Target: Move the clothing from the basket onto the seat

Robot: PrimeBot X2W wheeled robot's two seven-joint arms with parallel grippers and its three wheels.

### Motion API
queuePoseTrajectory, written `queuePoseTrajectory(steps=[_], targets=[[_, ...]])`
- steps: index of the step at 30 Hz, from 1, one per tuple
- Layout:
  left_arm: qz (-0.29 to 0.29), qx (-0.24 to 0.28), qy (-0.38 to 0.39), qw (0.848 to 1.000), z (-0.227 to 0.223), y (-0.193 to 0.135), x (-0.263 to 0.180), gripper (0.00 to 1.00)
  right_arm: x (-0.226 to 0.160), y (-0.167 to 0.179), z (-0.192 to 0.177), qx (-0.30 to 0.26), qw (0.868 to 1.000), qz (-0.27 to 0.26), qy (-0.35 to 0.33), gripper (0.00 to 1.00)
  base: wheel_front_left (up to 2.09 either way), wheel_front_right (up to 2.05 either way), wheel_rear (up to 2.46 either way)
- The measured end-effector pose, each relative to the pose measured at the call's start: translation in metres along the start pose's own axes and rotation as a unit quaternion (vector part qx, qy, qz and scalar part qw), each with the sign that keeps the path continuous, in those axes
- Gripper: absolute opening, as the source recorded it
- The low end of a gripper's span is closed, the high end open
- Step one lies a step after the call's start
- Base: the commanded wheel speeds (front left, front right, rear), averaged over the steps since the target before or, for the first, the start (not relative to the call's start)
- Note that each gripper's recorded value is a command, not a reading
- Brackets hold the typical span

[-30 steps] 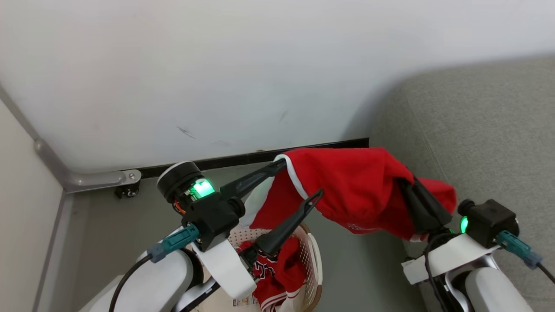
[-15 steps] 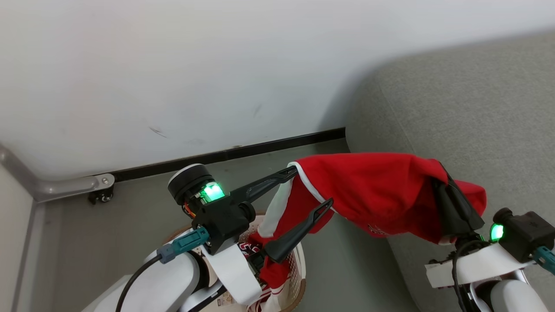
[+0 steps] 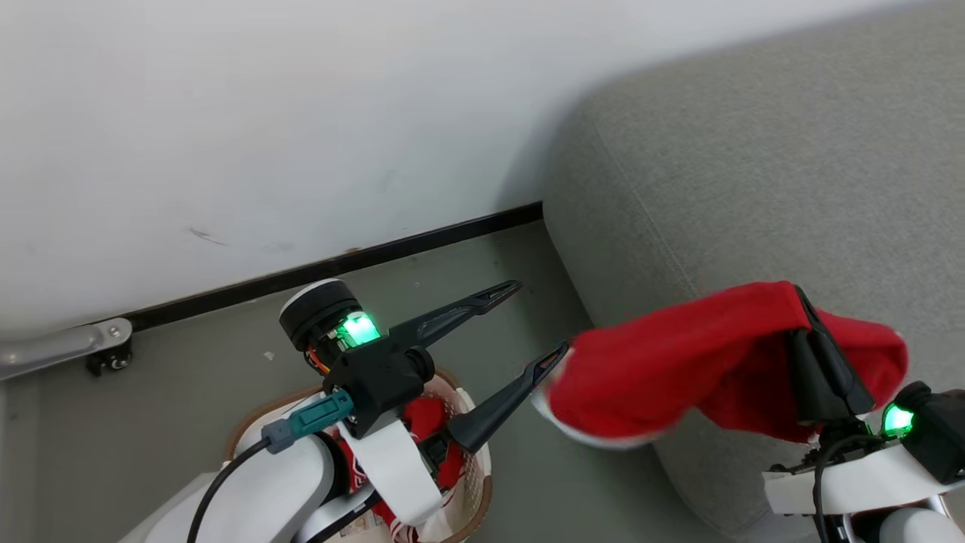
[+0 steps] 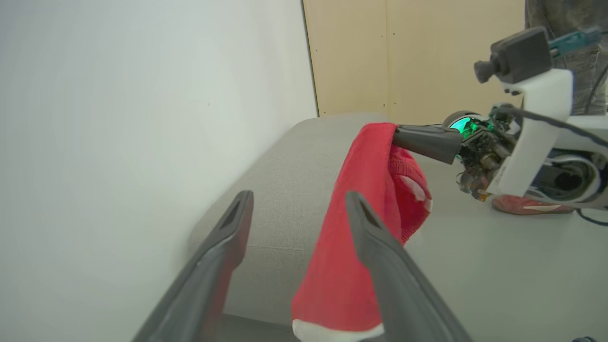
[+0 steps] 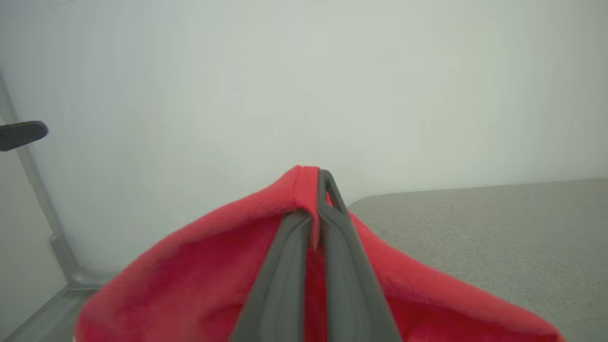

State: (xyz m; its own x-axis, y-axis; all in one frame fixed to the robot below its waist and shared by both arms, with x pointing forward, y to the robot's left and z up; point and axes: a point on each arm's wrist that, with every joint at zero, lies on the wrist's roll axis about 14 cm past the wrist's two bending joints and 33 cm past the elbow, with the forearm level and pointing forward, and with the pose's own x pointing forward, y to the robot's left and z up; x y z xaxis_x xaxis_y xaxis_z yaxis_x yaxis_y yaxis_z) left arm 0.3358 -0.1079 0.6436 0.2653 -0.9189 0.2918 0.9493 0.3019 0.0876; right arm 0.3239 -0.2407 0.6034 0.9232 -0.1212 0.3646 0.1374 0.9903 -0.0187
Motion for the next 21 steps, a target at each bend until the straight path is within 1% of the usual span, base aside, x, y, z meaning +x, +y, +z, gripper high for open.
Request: queuePoseTrajectory(steps=[6,21], targets=[[-0.017,-0.008,0.000,1.000,-0.006,-0.001,0.008,1.00,-0.008,-0.008,0.003,-0.006,1.000,-0.016,0.002,0.00,0.00,0.00,0.00],[-0.037,-0.012,0.000,0.999,-0.017,0.007,0.020,1.00,-0.020,-0.004,0.000,-0.008,1.000,-0.020,0.019,0.00,0.00,0.00,0.00]])
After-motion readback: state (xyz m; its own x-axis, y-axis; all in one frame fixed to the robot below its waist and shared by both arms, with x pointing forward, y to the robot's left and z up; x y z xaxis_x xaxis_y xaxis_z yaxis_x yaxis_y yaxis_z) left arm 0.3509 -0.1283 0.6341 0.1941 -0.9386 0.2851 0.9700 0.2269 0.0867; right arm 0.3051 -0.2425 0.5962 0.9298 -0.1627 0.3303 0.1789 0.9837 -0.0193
